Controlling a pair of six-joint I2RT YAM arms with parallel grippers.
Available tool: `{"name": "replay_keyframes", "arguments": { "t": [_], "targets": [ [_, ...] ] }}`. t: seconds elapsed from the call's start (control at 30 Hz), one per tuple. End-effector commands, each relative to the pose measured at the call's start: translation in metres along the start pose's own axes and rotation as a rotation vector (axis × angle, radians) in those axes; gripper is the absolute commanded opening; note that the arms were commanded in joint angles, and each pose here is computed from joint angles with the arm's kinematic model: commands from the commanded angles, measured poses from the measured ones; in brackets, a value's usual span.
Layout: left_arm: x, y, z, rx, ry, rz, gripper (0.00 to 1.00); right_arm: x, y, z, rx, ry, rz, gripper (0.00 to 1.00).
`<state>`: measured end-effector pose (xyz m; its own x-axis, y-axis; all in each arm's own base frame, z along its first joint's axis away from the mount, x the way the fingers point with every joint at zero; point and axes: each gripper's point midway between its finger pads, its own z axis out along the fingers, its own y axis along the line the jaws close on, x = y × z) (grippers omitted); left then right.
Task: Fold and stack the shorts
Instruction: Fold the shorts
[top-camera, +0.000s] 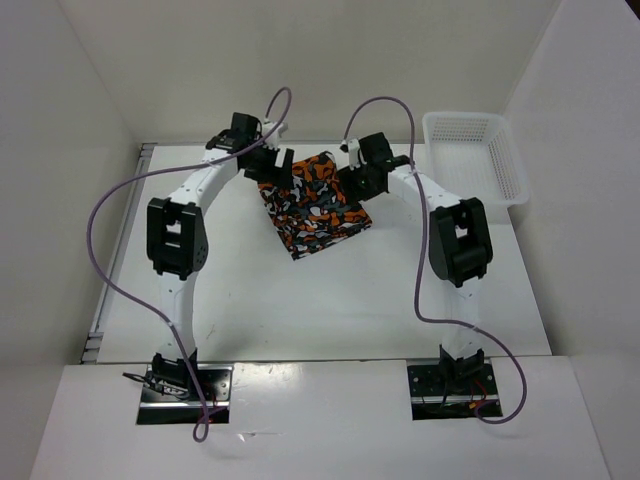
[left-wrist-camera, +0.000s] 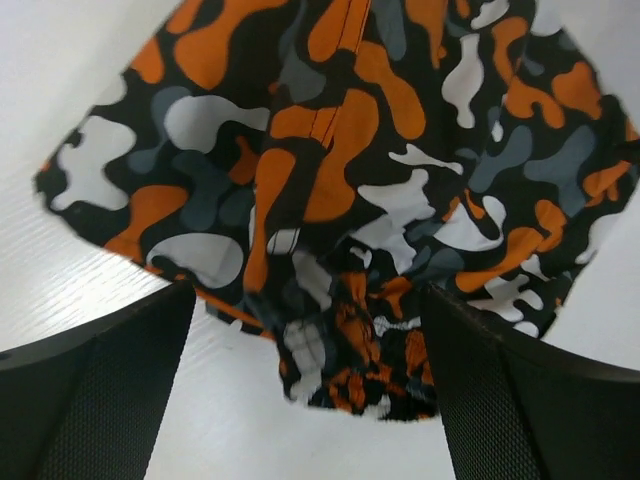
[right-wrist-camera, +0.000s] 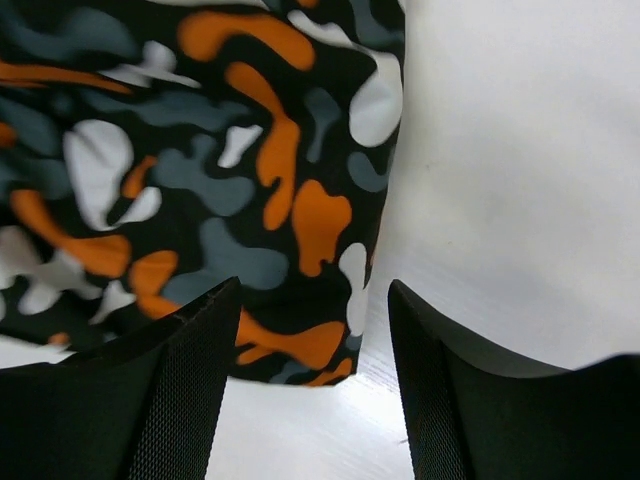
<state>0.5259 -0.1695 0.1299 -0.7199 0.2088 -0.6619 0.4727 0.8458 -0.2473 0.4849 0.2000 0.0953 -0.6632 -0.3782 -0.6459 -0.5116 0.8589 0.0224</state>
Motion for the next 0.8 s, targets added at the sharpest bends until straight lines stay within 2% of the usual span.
{"name": "replay_keyframes", "arguments": {
  "t": [0.0,0.13,0.2,0.23,0.3,0.37,0.43,0.47,0.53,0.63,0.7,0.73,0.77],
  "targets": [
    [0.002,0.015,0.018,-0.04,0.01,0.0,1.0,-0.007,-0.005,0.015,0.026,-0.029,0.006,0.66],
    [0.018,0.025,0.034,-0.058,0.052,-0.015,0.97,0.019,-0.021,0.03,0.031,0.034,0.051,0.66],
    [0.028,0.025,0.039,-0.048,0.074,-0.024,0.92,0.042,-0.025,0.034,0.013,0.095,0.076,0.66],
    [0.032,0.025,0.041,-0.047,0.084,-0.028,0.77,0.049,-0.017,0.034,-0.028,0.112,0.073,0.66],
    [0.041,0.025,0.043,-0.045,0.102,-0.035,0.56,0.073,-0.004,0.033,-0.094,0.181,0.073,0.64],
    [0.046,0.025,0.044,-0.045,0.114,-0.04,0.44,0.091,0.01,0.031,-0.164,0.217,0.091,0.52],
    [0.049,0.033,0.045,-0.051,0.119,-0.052,0.44,0.107,0.015,0.028,-0.179,0.254,0.101,0.36],
    [0.046,0.035,0.044,-0.063,0.112,-0.048,0.43,0.113,0.018,0.027,-0.19,0.272,0.107,0.17],
    [0.049,0.038,0.047,-0.073,0.122,-0.051,0.34,0.12,0.02,0.021,-0.195,0.287,0.098,0.0],
    [0.049,0.045,0.051,-0.102,0.123,-0.049,0.23,0.128,0.031,0.004,-0.259,0.304,0.067,0.0],
    [0.05,0.054,0.055,-0.117,0.123,-0.057,0.23,0.131,0.047,-0.008,-0.349,0.301,0.056,0.0],
    [0.05,0.06,0.052,-0.124,0.121,-0.065,0.26,0.134,0.054,-0.02,-0.381,0.309,0.058,0.0],
    [0.05,0.06,0.052,-0.124,0.121,-0.065,0.37,0.135,0.059,-0.026,-0.411,0.309,0.056,0.0]
  ]
}}
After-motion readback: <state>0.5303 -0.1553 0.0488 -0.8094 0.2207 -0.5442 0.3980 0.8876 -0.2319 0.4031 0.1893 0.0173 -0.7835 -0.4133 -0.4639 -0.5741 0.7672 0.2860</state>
